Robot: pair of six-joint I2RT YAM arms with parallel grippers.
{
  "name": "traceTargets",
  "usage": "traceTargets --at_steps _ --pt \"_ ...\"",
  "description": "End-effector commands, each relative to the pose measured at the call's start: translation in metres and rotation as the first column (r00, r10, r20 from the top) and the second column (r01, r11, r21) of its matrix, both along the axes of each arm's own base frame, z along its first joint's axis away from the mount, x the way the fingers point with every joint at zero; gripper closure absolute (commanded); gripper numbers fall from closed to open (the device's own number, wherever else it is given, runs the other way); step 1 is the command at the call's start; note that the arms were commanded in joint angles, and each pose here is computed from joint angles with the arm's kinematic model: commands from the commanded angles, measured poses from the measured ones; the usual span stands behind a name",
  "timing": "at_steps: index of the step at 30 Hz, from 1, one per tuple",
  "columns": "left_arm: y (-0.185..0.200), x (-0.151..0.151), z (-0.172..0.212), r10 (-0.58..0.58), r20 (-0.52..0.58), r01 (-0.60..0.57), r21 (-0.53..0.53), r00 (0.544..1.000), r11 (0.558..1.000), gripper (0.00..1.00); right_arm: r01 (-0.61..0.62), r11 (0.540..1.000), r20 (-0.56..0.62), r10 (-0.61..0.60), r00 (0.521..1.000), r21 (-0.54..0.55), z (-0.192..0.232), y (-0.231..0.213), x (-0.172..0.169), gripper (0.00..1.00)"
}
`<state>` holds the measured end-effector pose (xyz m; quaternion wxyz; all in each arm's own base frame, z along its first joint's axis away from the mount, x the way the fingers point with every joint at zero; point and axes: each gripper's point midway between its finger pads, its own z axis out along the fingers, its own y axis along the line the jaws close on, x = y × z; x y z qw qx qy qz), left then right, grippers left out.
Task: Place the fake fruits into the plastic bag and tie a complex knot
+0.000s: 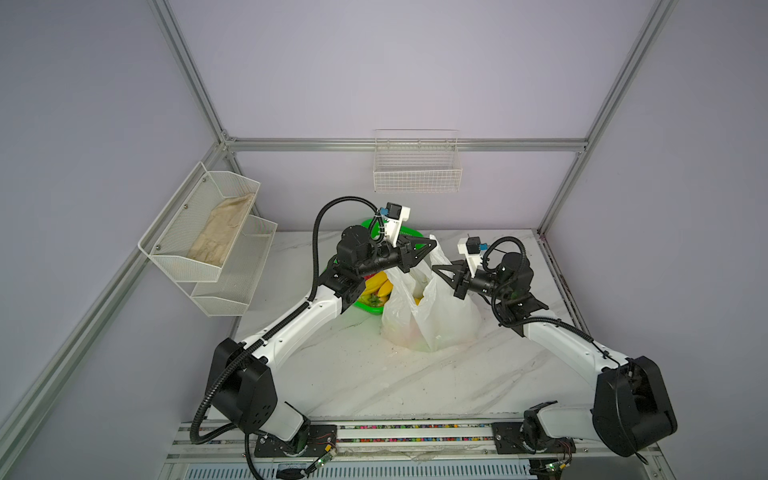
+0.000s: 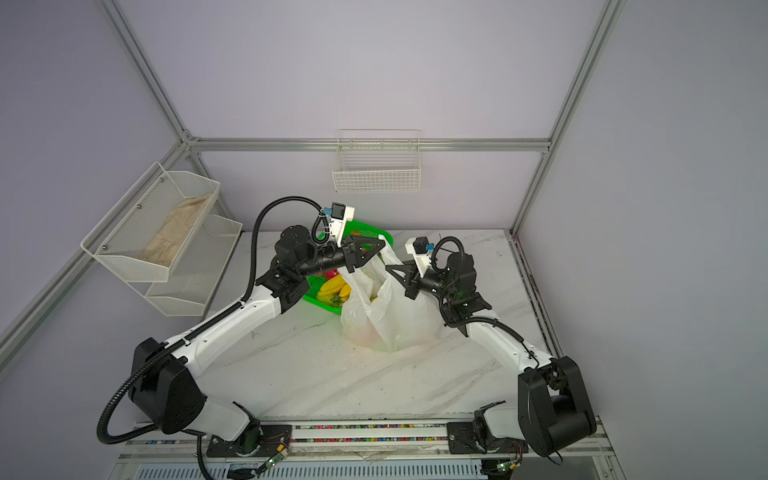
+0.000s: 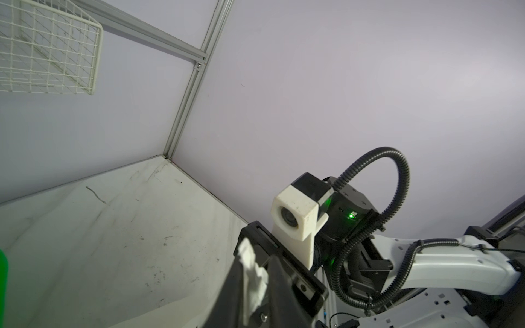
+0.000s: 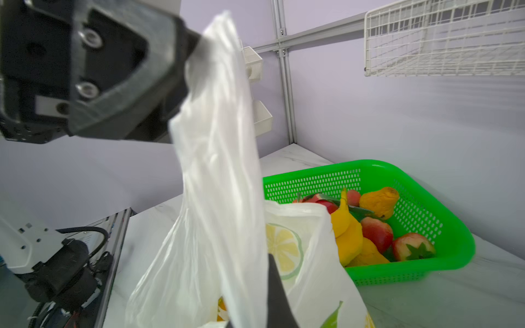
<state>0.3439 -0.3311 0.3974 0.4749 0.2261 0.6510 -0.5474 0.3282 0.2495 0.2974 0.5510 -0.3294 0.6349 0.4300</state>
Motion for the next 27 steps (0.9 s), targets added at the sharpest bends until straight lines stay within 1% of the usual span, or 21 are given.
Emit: traceTargets --at_steps 1,5,7,12,14,15,16,17,19,20,23,27 --pt "0.014 -0.018 0.023 0.004 0.108 -0.004 0.002 0.994 1.000 0.63 0.083 0.996 -0.018 -0.082 0.996 0.024 0.004 -0.013 0.004 1.00" --pt "0.025 -0.044 0.035 -0.018 0.186 0.014 0.023 0.982 1.000 0.42 0.170 0.984 -0.126 -0.163 0.979 0.046 -0.004 -0.025 0.017 1.00" --pt "0.029 -0.054 0.034 -0.033 0.210 0.024 0.043 0.977 0.999 0.35 0.192 0.980 -0.158 -0.181 0.971 0.055 -0.005 -0.029 0.021 1.00" --pt "0.042 -0.085 0.029 -0.077 0.284 0.051 0.098 0.956 0.994 0.24 0.230 0.971 -0.206 -0.213 0.955 0.061 -0.005 -0.036 0.031 1.00" --pt "0.050 -0.096 0.027 -0.068 0.323 0.029 0.123 0.944 0.992 0.21 0.225 0.972 -0.214 -0.208 0.955 0.061 -0.005 -0.035 0.033 1.00" --pt "0.055 -0.097 0.023 -0.047 0.335 -0.001 0.140 0.941 0.990 0.20 0.218 0.974 -0.212 -0.201 0.956 0.063 -0.004 -0.034 0.032 1.00" --pt "0.065 -0.092 0.017 0.024 0.321 -0.076 0.151 0.947 0.986 0.20 0.218 0.974 -0.213 -0.201 0.956 0.063 -0.004 -0.035 0.033 1.00" --pt "0.076 -0.087 0.012 0.089 0.341 -0.152 0.164 0.936 0.975 0.18 0.217 0.974 -0.212 -0.199 0.957 0.063 -0.003 -0.034 0.033 1.00" --pt "0.095 -0.079 0.005 0.168 0.378 -0.247 0.170 0.910 0.954 0.15 0.212 0.975 -0.209 -0.195 0.958 0.063 -0.002 -0.034 0.033 1.00" --pt "0.105 -0.074 0.002 0.194 0.386 -0.275 0.166 0.902 0.947 0.15 0.210 0.976 -0.209 -0.193 0.959 0.063 -0.001 -0.034 0.034 1.00" --pt "0.121 -0.063 -0.004 0.220 0.404 -0.297 0.138 0.888 0.945 0.14 0.202 0.978 -0.208 -0.186 0.960 0.058 0.000 -0.033 0.036 1.00" --pt "0.116 -0.048 -0.015 0.162 0.442 -0.246 0.141 0.882 0.959 0.13 0.201 0.979 -0.204 -0.188 0.961 0.043 0.002 -0.033 0.038 1.00"
